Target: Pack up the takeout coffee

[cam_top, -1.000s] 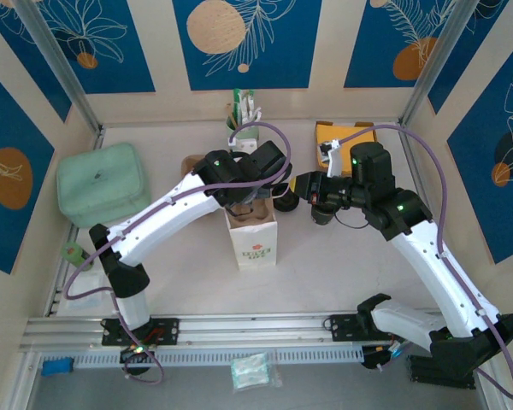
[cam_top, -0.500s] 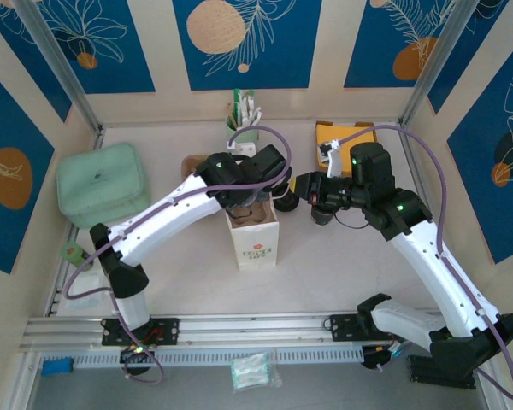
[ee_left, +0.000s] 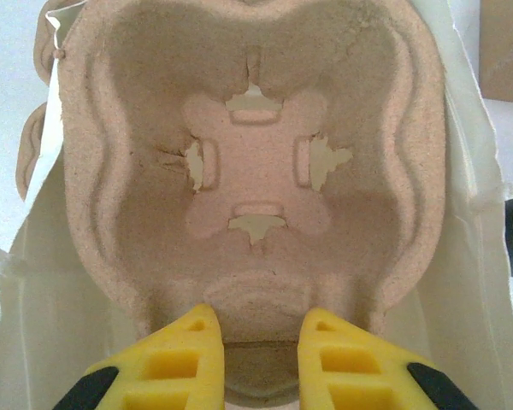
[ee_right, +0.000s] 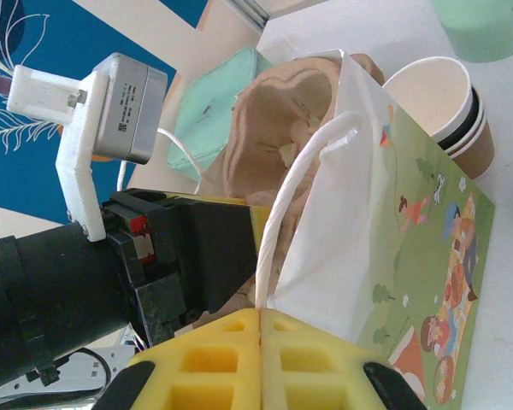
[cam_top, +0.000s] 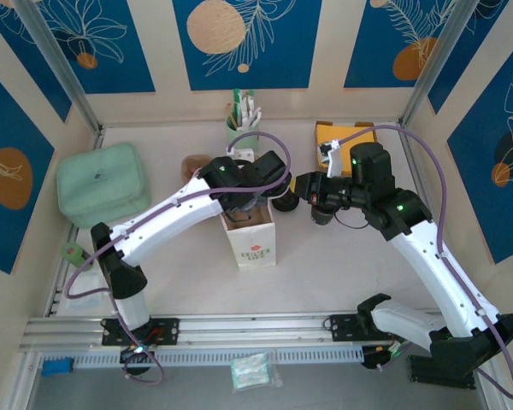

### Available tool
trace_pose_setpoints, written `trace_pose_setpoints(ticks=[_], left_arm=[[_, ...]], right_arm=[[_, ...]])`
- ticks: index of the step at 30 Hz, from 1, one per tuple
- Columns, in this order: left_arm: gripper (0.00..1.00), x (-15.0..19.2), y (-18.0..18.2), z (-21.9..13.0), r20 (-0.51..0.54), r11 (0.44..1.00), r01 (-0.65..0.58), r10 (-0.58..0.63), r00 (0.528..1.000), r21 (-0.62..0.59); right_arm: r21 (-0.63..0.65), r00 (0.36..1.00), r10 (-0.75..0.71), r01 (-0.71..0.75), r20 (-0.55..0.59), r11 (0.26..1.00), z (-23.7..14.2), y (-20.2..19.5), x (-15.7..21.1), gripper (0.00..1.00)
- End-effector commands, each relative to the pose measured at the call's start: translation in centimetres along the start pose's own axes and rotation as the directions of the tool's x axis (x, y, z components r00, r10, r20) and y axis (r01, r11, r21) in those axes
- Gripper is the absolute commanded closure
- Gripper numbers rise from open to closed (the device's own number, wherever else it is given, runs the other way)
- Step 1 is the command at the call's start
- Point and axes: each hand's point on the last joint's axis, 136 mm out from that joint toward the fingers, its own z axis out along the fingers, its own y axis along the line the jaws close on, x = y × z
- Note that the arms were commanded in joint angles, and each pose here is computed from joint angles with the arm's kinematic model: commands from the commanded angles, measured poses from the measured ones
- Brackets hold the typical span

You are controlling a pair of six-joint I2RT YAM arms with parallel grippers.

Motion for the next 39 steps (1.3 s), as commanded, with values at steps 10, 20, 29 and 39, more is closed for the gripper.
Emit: trace_pose_setpoints(ticks=[10, 20, 29, 39], left_arm=[[0.91, 1.6, -0.9, 1.5, -0.063, 0.999, 0.029, -0.028, 0.998, 0.013], [0.91, 2.7, -1.5, 3.1, -0.095, 1.000, 0.020, -0.020, 0.995, 0.004], [0.91, 3.2, -1.3, 4.2, -0.111, 1.000, 0.005, -0.006, 0.994, -0.009], [0.91, 4.0, -0.3, 4.9, -0.122, 0.999, 0.005, -0.009, 0.993, -0.036]], right_arm=[[-0.024, 1.000, -0.003, 0.003, 0.007, 1.000, -0.8, 0.7, 0.1, 0.93], [-0.021, 1.000, -0.002, 0.003, 0.005, 1.000, -0.9, 0.6, 0.2, 0.93], [-0.014, 1.000, -0.004, 0.004, 0.007, 1.000, -1.0, 0.5, 0.2, 0.93], [-0.012, 1.000, 0.000, 0.000, 0.006, 1.000, -0.9, 0.5, 0.1, 0.93]])
